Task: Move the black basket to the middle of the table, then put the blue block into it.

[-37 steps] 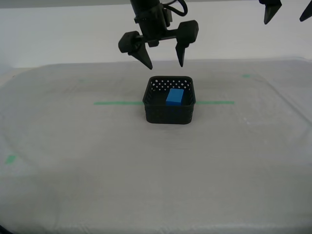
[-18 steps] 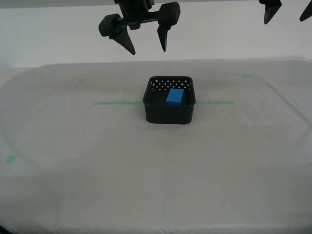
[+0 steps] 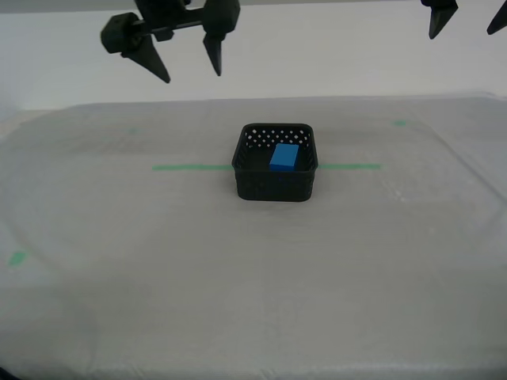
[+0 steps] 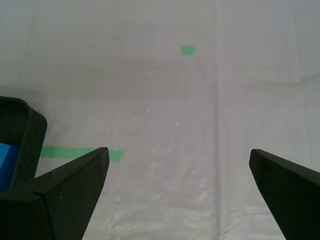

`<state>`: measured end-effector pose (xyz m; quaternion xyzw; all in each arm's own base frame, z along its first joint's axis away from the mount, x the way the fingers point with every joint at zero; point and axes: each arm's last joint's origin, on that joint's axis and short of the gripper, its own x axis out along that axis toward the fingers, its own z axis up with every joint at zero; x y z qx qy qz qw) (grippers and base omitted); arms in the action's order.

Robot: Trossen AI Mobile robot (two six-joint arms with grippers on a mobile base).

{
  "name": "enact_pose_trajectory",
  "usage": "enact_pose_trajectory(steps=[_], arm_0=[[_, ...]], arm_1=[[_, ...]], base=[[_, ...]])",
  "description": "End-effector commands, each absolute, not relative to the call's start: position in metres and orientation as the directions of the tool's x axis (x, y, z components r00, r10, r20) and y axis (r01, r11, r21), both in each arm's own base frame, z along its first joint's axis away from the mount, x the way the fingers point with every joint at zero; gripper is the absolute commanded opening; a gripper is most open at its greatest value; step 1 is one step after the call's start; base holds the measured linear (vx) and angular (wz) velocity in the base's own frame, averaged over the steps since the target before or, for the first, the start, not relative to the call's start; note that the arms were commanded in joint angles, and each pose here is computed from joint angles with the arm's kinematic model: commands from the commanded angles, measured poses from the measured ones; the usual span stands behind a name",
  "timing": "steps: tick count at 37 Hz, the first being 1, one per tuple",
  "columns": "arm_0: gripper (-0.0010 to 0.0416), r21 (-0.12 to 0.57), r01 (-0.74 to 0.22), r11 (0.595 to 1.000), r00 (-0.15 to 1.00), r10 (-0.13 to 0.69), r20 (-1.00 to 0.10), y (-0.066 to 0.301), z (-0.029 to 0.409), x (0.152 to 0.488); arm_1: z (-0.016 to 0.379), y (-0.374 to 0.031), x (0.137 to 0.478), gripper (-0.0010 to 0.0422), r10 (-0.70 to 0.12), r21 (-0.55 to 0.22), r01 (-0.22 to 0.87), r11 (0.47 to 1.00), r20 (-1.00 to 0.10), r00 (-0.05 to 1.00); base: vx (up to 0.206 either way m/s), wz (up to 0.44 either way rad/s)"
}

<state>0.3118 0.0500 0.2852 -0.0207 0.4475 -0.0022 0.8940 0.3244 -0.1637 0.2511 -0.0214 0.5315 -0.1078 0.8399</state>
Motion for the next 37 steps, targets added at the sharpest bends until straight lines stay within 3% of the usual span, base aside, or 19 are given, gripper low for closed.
enact_pose_trajectory(steps=[1, 14, 22, 37], arm_0=[[0.0394, -0.039, -0.016, 0.999, 0.6, -0.021, -0.799, 0.05, 0.285, 0.312], [0.0394, -0.039, -0.016, 0.999, 0.6, -0.021, -0.799, 0.05, 0.285, 0.312], [0.0393, -0.039, -0.016, 0.999, 0.601, -0.021, -0.799, 0.05, 0.285, 0.312], [0.0394, -0.039, -0.016, 0.999, 0.6, -0.021, -0.799, 0.05, 0.285, 0.312]], arm_1=[[0.254, -0.148, 0.315, 0.0401, -0.186, -0.144, 0.127, 0.981, -0.879, 0.439], [0.268, -0.092, 0.282, 0.0401, -0.144, -0.152, 0.025, 0.988, -0.852, 0.503], [0.284, -0.07, 0.269, 0.0401, -0.055, -0.067, -0.002, 0.998, -0.835, 0.548], [0.293, -0.039, 0.267, 0.0401, 0.005, -0.017, -0.033, 0.999, -0.82, 0.573]], base=[[0.0, 0.0], [0.0, 0.0], [0.0, 0.0], [0.0, 0.0]])
